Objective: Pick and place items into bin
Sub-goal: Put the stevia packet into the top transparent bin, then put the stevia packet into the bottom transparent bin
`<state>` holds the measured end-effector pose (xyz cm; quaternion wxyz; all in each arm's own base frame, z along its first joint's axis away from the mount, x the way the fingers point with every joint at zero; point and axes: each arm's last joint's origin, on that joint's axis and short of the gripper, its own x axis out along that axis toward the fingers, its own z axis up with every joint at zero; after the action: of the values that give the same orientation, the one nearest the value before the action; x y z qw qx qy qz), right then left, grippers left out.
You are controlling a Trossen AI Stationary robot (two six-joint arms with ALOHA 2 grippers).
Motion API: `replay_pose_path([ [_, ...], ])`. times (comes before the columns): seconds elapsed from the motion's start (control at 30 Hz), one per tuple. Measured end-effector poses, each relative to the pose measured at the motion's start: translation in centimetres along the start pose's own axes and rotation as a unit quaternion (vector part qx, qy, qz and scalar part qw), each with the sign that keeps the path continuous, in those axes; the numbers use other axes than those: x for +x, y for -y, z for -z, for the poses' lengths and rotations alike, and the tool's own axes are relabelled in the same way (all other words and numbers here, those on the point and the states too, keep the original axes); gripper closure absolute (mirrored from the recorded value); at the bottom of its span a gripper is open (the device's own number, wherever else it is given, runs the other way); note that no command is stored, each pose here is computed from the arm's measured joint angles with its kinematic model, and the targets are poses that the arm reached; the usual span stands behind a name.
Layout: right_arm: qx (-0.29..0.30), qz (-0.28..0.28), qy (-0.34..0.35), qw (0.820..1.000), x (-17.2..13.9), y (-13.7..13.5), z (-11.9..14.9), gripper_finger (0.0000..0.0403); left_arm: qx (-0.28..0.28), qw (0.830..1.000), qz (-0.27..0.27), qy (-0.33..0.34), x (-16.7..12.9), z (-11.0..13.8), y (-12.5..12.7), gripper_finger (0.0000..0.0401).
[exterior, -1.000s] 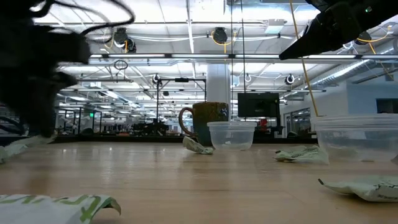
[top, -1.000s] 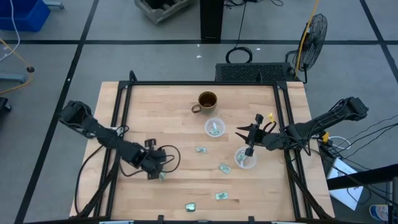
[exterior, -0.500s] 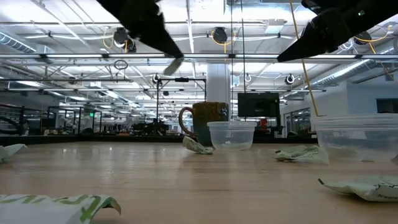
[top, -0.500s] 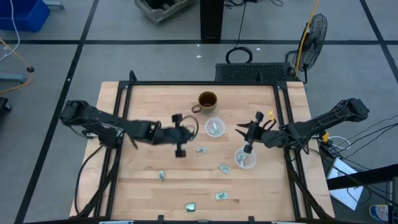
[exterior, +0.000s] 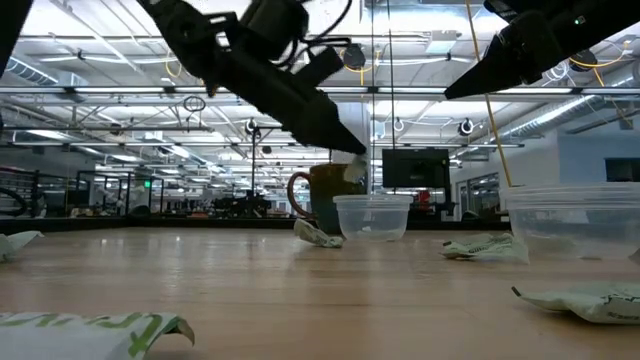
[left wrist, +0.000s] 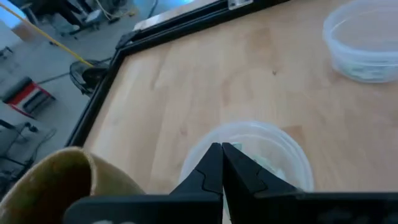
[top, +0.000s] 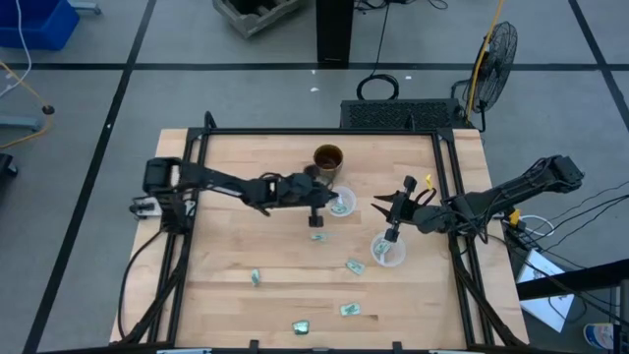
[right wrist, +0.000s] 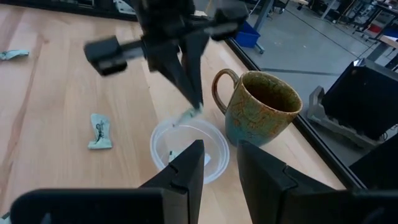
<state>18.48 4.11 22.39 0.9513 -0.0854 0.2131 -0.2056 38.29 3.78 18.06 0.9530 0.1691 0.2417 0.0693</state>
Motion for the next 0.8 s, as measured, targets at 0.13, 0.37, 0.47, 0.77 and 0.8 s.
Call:
replay_pose_path([
  [0.13, -0.004, 0.0, 0.0, 1.0, 0.0, 0.0, 0.0, 0.0314, -0.042, 0.999, 0.003, -0.026, 1.4, 1.2, 0.1, 0.0393],
  [0.37, -0.004, 0.0, -0.001, 1.0, 0.0, 0.0, 0.0, 0.0314, -0.052, 0.998, 0.009, -0.043, 2.1, 2.1, 0.6, 0.0392],
  [0.47, -0.004, 0.0, -0.001, 1.0, 0.0, 0.0, 0.0, 0.0314, -0.056, 0.998, 0.007, -0.04, 2.1, 2.1, 0.6, 0.0397],
  [0.77, 0.0, 0.0, -0.001, 1.0, 0.0, 0.0, 0.0, 0.0314, -0.054, 0.997, 0.009, -0.054, 2.0, 2.3, 0.7, 0.0357],
  [0.8, 0.0, -0.001, -0.001, 1.0, 0.0, 0.0, 0.0, 0.0314, -0.054, 0.997, 0.009, -0.052, 2.0, 2.3, 0.7, 0.035],
])
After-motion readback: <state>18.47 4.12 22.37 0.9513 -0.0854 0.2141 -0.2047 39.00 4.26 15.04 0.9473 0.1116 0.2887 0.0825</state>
